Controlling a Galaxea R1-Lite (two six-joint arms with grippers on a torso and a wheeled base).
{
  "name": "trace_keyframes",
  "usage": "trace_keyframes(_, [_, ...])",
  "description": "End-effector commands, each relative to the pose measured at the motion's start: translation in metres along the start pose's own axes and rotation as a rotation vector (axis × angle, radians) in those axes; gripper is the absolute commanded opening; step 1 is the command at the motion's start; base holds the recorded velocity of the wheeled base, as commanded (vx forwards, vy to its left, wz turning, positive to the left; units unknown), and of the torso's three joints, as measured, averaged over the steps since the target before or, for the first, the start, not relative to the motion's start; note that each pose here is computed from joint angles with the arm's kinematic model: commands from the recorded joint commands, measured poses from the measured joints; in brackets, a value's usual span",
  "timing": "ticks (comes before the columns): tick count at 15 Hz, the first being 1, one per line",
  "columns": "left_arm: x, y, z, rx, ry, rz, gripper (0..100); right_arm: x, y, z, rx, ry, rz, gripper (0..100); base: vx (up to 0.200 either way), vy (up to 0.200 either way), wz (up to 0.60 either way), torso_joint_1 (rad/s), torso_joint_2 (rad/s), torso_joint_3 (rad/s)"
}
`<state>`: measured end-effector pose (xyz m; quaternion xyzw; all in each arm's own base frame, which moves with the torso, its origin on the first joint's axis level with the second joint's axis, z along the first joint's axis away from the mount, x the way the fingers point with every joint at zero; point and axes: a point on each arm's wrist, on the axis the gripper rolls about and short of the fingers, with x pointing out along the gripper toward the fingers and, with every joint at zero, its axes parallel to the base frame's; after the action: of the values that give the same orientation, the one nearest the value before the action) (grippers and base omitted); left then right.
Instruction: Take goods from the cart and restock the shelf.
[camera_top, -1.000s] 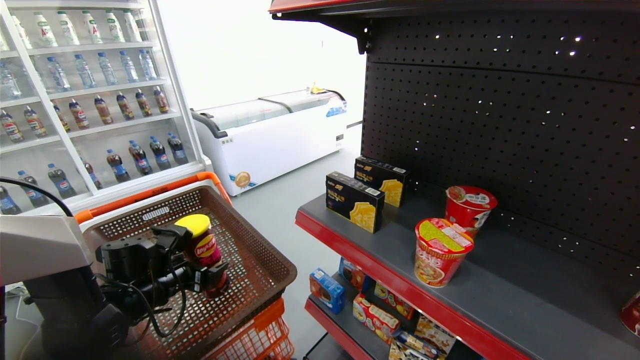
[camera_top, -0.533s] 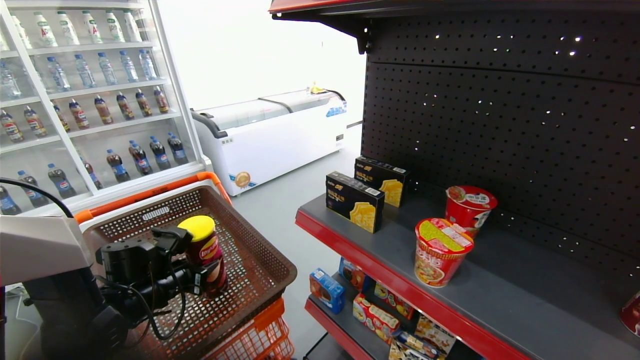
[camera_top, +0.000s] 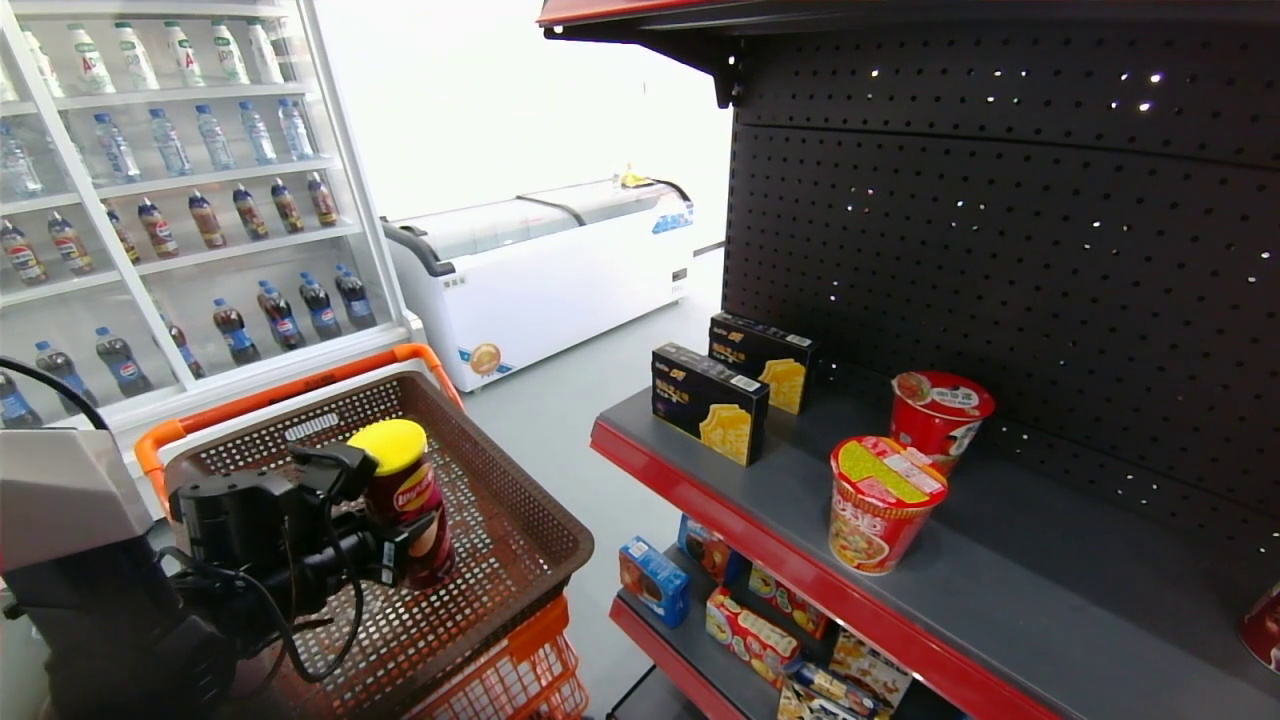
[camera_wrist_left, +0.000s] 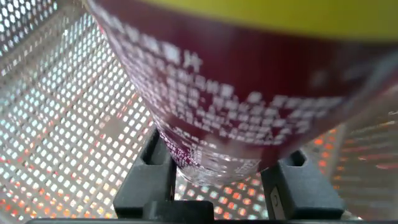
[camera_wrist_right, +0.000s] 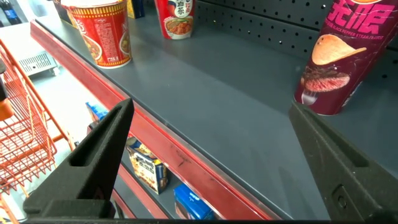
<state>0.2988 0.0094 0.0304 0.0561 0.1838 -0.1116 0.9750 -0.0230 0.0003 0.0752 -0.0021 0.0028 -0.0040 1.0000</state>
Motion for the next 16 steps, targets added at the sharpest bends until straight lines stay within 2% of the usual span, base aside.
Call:
trace_keyframes(1, [-0.022,-0.009,0.024,0.021,-0.061,-0.011,0,0.000,0.000,0.000,0.000,0.001,0.000,100,0.000,0.000,0.00,0.000,0.00,0.000])
trace_keyframes(4, [-0.042,-0.014,0.034,0.022,-0.062,-0.020,0,0.000,0.000,0.000,0.000,0.001,0.000,100,0.000,0.000,0.00,0.000,0.00,0.000])
trace_keyframes(5, [-0.071,-0.021,0.041,0.028,-0.064,-0.024,0,0.000,0.000,0.000,0.000,0.001,0.000,100,0.000,0.000,0.00,0.000,0.00,0.000])
trace_keyframes(6, [-0.078,-0.022,0.043,0.027,-0.074,-0.022,0,0.000,0.000,0.000,0.000,0.001,0.000,100,0.000,0.000,0.00,0.000,0.00,0.000])
trace_keyframes(7, [-0.090,-0.025,0.046,0.013,-0.073,-0.025,0,0.000,0.000,0.000,0.000,0.001,0.000,100,0.000,0.000,0.00,0.000,0.00,0.000])
trace_keyframes(8, [-0.091,-0.025,0.047,0.014,-0.073,-0.026,0,0.000,0.000,0.000,0.000,0.001,0.000,100,0.000,0.000,0.00,0.000,0.00,0.000])
trace_keyframes(9, [-0.110,-0.033,0.058,0.012,-0.066,-0.054,0,0.000,0.000,0.000,0.000,0.001,0.000,100,0.000,0.000,0.00,0.000,0.00,0.000])
trace_keyframes(10, [-0.119,-0.035,0.064,0.008,-0.064,-0.061,0,0.000,0.000,0.000,0.000,0.001,0.000,100,0.000,0.000,0.00,0.000,0.00,0.000])
trace_keyframes(12, [-0.130,-0.040,0.069,-0.004,-0.060,-0.078,0,0.000,0.000,0.000,0.000,0.001,0.000,100,0.000,0.000,0.00,0.000,0.00,0.000])
trace_keyframes(13, [-0.148,-0.043,0.076,-0.035,-0.061,-0.082,0,0.000,0.000,0.000,0.000,0.001,0.000,100,0.000,0.000,0.00,0.000,0.00,0.000])
trace_keyframes(16, [-0.169,-0.045,0.078,-0.053,-0.086,-0.075,0,0.000,0.000,0.000,0.000,0.001,0.000,100,0.000,0.000,0.00,0.000,0.00,0.000])
